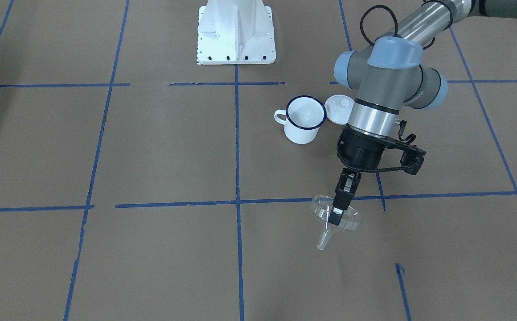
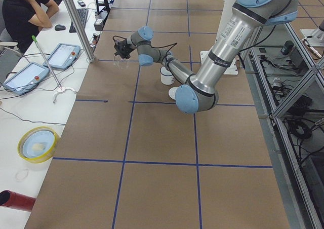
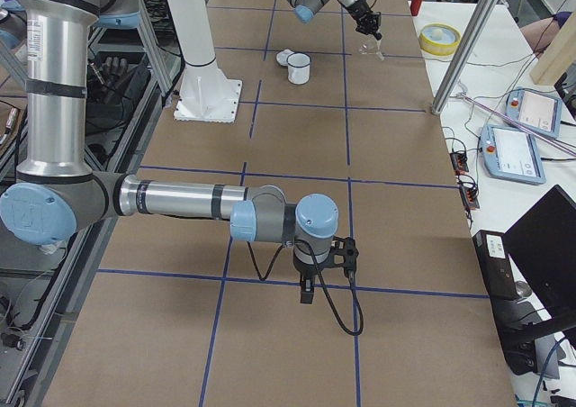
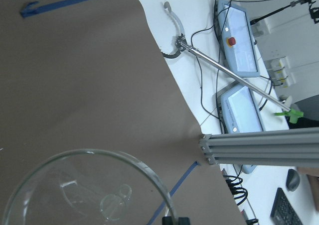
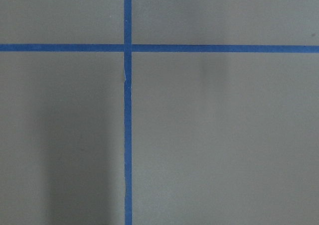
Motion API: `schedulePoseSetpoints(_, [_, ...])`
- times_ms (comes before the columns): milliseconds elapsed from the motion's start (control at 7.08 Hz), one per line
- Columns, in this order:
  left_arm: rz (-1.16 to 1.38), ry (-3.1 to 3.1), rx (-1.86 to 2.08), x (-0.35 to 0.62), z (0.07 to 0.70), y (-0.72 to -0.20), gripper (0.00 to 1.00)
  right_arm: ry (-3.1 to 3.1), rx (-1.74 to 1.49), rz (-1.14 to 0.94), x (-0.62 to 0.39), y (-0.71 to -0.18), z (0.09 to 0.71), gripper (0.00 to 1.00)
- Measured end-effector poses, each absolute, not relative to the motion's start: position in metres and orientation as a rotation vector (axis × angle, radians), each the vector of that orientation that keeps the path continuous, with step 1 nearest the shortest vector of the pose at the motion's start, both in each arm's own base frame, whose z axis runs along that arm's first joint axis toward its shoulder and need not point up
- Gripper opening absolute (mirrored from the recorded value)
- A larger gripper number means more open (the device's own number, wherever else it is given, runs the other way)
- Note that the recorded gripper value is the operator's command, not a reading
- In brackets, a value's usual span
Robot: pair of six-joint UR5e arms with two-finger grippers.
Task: Remove funnel from cup
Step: 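Lower the funnel onto the table and open the left gripper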
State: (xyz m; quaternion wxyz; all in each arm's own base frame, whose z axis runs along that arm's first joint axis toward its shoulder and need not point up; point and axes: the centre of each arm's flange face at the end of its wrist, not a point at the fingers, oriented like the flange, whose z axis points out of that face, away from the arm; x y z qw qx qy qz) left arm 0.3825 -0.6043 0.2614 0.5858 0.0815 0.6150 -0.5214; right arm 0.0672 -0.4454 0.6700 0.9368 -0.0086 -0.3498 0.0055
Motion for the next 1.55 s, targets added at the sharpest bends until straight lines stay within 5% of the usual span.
schedulePoseSetpoints(424, [-1.239, 1.5, 0.213, 0.394, 0.329, -0.603, 0.0, -0.715, -0.018, 0.011, 0.067, -0.445, 0.67, 1.0])
schedulePoseSetpoints(1413, [-1.209, 1.493, 0.199, 0.45, 0.361, -0.57, 0.0, -0.715, -0.019, 0.012, 0.067, -0.445, 0.67, 1.0])
schedulePoseSetpoints(1554, [-1.21, 1.488, 0.199, 0.451, 0.364, -0.57, 0.09, -0.715, -0.019, 0.012, 0.067, -0.445, 0.671, 1.0])
